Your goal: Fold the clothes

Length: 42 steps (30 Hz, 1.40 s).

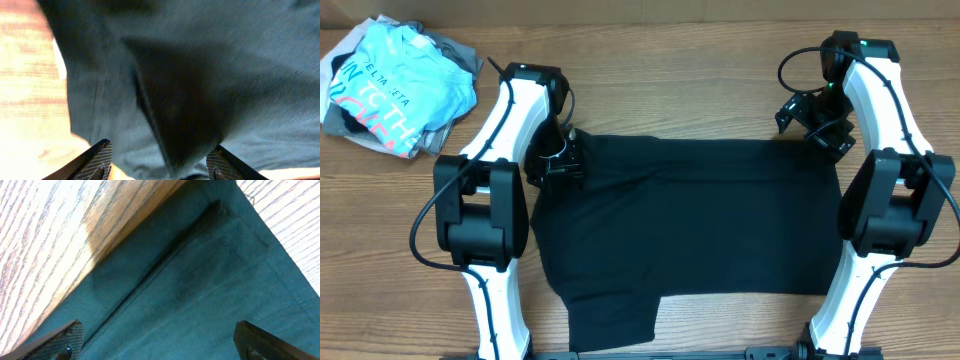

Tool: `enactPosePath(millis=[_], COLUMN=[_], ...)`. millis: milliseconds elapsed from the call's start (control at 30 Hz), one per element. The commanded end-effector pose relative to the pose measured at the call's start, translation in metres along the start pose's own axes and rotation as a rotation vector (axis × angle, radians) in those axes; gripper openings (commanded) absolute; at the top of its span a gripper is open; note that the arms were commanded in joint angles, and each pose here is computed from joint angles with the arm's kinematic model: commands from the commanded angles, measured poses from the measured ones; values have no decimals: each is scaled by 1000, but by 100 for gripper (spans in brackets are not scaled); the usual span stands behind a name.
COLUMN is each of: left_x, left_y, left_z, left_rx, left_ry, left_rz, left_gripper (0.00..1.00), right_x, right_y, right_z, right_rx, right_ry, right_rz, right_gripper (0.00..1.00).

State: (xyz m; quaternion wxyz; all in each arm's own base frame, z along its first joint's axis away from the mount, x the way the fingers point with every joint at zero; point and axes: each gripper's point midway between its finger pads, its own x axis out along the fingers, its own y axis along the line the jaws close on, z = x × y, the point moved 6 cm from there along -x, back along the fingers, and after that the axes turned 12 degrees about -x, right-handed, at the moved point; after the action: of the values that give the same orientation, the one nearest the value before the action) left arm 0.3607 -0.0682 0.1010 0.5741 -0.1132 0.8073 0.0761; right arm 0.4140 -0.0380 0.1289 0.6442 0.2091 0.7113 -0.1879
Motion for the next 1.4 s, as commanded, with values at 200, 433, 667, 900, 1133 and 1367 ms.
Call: enactPosePath(millis=[200,433,667,900,1133,1367], left_x=[27,30,29,28,28,4], left_y=[-10,-14,-13,-5,-3,-18], left_z=[-15,-8,7,9,7,1], left_rx=[66,74,83,78,67,126], left_ry=[40,-3,-88,-110,-105,-115], left_rz=[12,1,31,103,112,-13], left_gripper=[64,63,63,59,58,54], right_x=[-12,-12,-12,-12,-12,-12], right_y=[0,0,0,1,1,1], right_z=[-1,-1,-1,1,1,1], right_rx=[-7,-7,-7,-7,-8,-8], right_ry=[-32,-32,-32,-39,-41,-41], right_rz=[18,18,18,21,22,22], right_gripper=[100,100,100,100,100,100])
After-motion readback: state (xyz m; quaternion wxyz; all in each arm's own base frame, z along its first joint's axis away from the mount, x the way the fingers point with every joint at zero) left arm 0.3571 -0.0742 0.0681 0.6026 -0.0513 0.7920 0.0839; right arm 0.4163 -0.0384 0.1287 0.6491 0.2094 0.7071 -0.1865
